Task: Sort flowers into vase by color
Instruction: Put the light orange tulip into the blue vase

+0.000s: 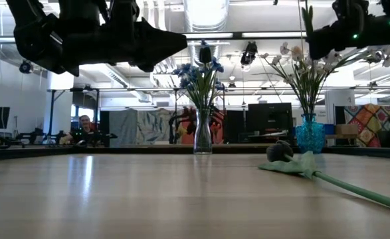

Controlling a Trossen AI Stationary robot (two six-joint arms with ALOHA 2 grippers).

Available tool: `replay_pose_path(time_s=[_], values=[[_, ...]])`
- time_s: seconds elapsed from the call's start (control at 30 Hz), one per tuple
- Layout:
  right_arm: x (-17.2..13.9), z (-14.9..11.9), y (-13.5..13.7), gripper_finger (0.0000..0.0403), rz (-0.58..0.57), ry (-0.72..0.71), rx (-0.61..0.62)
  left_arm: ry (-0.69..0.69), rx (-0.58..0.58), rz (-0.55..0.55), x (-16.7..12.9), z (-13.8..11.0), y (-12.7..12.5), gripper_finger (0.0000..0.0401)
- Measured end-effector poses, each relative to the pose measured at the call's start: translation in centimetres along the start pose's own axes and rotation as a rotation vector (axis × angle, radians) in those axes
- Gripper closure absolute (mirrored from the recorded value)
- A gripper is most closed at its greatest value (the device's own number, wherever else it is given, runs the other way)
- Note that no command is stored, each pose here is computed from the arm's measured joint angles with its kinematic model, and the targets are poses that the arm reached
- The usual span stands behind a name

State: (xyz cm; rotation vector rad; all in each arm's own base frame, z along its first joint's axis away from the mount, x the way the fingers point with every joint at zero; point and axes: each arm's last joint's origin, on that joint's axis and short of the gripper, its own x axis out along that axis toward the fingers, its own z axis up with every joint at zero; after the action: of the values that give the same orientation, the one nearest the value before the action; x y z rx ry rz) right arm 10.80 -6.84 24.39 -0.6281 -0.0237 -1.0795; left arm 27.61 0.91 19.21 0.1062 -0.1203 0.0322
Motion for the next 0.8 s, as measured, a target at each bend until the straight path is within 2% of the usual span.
replay_pose_path(time_s=[0.17, 0.4, 0.8], values=[[0.9, -0.9, 0.2, 0.0390, 0.027, 0.021, 0.014, 0.000, 0.010, 0.000, 0.0, 0.0, 0.0, 0.0292], [1.9, -1.9, 0.0, 0.0390, -0.026, 0.061, -0.007, 0.000, 0.011, 0.000, 0.0, 0.0, 0.0, 0.0292], [3.2, -3.3, -0.1, 0.0390, -0.051, 0.097, -0.013, 0.000, 0.012, 0.000, 0.0, 0.0, 0.0, 0.0292]])
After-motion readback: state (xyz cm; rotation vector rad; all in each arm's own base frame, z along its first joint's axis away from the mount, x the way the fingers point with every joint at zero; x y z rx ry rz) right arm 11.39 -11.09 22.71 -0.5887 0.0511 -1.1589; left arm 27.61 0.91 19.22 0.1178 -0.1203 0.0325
